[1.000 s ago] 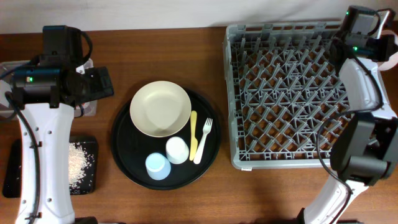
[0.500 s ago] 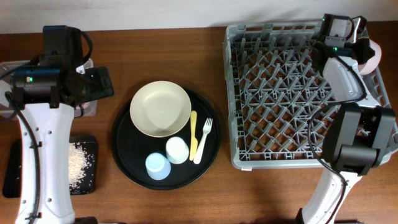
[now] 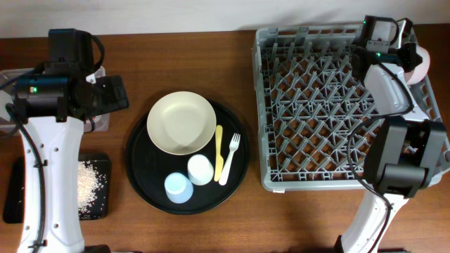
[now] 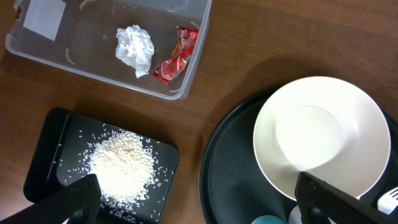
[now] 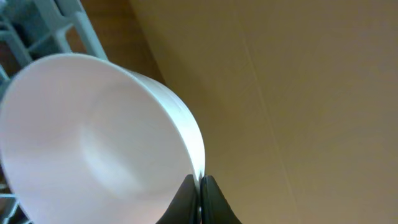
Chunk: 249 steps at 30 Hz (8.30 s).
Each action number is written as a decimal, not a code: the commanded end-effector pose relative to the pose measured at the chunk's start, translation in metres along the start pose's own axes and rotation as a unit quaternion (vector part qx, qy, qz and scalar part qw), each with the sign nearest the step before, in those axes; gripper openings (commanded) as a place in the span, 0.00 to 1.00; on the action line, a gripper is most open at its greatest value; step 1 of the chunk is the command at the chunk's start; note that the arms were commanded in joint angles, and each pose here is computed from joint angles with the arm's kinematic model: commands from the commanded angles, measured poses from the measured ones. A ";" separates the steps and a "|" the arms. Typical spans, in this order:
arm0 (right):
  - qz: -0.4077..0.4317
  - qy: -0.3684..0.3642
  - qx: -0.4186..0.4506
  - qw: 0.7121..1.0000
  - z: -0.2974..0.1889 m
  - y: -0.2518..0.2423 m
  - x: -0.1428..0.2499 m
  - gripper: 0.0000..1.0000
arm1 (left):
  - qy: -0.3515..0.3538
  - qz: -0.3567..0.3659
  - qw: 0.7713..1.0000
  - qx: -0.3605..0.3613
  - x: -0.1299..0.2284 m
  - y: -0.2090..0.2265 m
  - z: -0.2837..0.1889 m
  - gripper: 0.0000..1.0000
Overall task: Sort waste into correct bins and load items into the dishwasher rack
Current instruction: 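Set the pink bowl into the rack's back right corner and release, then reach the right gripper to the beige plate's rim on the tray, then grasp the beige plate rim with the right gripper and lift it, then lower the beige plate into the rack's back middle and release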
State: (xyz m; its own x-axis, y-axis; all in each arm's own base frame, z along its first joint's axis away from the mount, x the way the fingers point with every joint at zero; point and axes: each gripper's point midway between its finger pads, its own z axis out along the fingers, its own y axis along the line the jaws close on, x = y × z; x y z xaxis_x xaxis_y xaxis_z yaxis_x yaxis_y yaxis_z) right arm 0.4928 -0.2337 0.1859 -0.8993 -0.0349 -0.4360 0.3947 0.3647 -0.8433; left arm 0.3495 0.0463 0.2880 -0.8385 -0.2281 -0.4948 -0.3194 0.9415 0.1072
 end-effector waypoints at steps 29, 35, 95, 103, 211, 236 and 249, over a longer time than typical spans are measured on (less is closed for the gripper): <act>0.091 -0.081 -0.303 0.945 -0.098 0.003 -0.031 0.09 | -0.005 -0.005 1.000 -0.005 -0.002 0.003 -0.002 0.99; 0.136 -0.072 -0.313 0.937 -0.065 -0.024 -0.027 0.04 | -0.005 -0.005 1.000 -0.005 -0.002 0.003 -0.002 0.99; 0.121 -0.198 -0.713 0.661 -0.282 -0.040 -0.042 0.31 | -0.005 -0.005 1.000 -0.005 -0.002 0.003 -0.002 0.99; -0.077 -0.108 -0.818 0.559 -0.433 0.073 0.031 0.69 | -0.005 -0.005 1.000 -0.005 -0.002 0.003 -0.002 0.99; -0.072 -0.157 0.013 0.985 -0.178 -0.042 -0.012 0.04 | -0.005 -0.005 1.000 -0.005 -0.002 0.003 -0.002 0.99; -0.144 -0.163 -0.009 0.976 -0.167 -0.016 0.000 0.04 | -0.005 -0.005 1.000 -0.005 -0.002 0.003 -0.002 0.99; -0.146 -0.229 -0.084 0.959 -0.242 0.034 0.006 0.05 | -0.005 -0.005 1.000 -0.005 -0.002 0.003 -0.002 0.99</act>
State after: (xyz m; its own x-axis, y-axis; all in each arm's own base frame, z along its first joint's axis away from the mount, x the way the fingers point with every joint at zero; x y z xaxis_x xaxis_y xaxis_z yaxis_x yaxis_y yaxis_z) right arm 0.4492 -0.0188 0.2485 -0.8166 -0.5283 -0.2324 0.0584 0.3248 -0.9440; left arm 0.3490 0.0463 0.2877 -0.8397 -0.2281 -0.4929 -0.3191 0.9415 0.1079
